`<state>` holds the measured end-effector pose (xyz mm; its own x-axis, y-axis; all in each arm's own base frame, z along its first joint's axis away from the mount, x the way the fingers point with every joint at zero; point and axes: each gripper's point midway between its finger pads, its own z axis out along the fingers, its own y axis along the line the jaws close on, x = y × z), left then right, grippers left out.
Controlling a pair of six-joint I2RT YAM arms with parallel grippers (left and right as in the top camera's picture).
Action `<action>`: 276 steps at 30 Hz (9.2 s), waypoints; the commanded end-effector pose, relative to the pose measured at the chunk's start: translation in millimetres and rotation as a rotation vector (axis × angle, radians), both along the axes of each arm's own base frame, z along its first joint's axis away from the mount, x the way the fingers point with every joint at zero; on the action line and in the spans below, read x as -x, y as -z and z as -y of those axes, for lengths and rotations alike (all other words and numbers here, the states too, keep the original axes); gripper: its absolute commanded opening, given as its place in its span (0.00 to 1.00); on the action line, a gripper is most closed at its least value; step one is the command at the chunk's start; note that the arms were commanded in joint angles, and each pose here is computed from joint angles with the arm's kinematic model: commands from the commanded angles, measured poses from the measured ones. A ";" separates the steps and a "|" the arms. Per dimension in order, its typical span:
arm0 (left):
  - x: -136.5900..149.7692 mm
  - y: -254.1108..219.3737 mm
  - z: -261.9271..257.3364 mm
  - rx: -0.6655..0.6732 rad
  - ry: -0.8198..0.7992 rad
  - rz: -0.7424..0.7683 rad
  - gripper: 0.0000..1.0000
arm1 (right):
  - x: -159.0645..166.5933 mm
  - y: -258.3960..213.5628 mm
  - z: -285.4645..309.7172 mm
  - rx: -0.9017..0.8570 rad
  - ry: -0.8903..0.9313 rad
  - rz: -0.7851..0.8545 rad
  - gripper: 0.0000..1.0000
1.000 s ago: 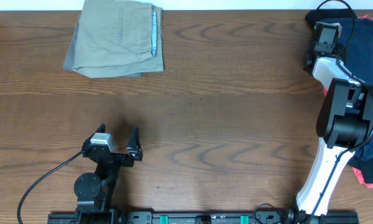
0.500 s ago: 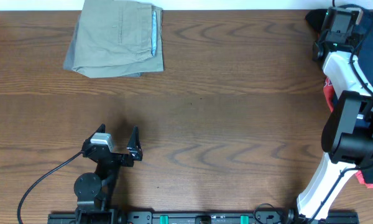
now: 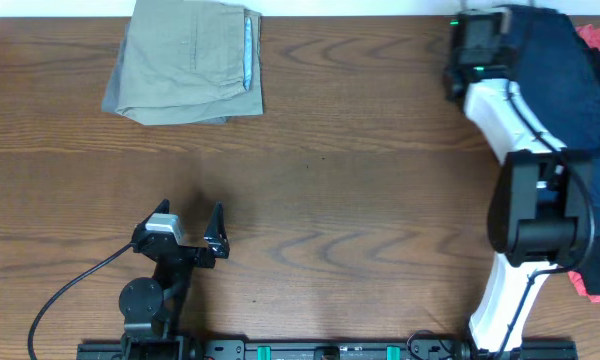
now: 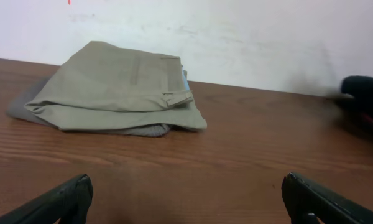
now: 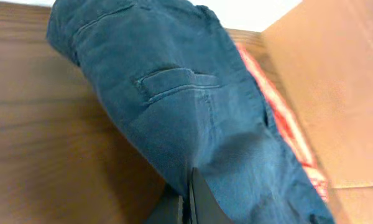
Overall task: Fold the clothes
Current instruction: 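Grasp the navy trousers with the right gripper and pull them left, then lay the navy trousers on the table center and release, then grasp the trousers' right edge with the right gripper and pull rightward, then grasp the lower right corner with the right gripper and tug outward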
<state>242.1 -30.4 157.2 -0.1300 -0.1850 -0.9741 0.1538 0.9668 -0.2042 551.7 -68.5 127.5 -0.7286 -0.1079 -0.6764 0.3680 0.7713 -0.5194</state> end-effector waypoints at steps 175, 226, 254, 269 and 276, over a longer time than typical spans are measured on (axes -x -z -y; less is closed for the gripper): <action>0.1 16.4 1.3 -0.015 0.011 -0.039 0.98 | 179.0 35.3 -27.8 -0.864 0.181 -0.369 0.22; 0.1 16.4 1.3 -0.015 0.011 -0.039 0.98 | 341.9 110.7 -65.5 -0.909 0.382 -0.913 0.01; 0.1 16.4 1.3 -0.015 0.011 -0.039 0.98 | 376.8 2.9 -61.3 -0.925 0.403 -0.549 0.01; 0.1 16.4 1.3 -0.015 0.011 -0.039 0.98 | 346.6 -3.2 -58.4 -0.947 0.347 -0.405 0.99; 0.1 16.4 1.3 -0.015 0.011 -0.039 0.98 | 291.6 -7.7 -56.4 -0.941 0.196 -0.254 0.47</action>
<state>242.1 -30.4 157.2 -0.1300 -0.1850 -0.9741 0.1538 0.9668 -0.2042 250.9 -10.9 135.8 -0.8099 0.5405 -0.2280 0.5091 0.8407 0.1846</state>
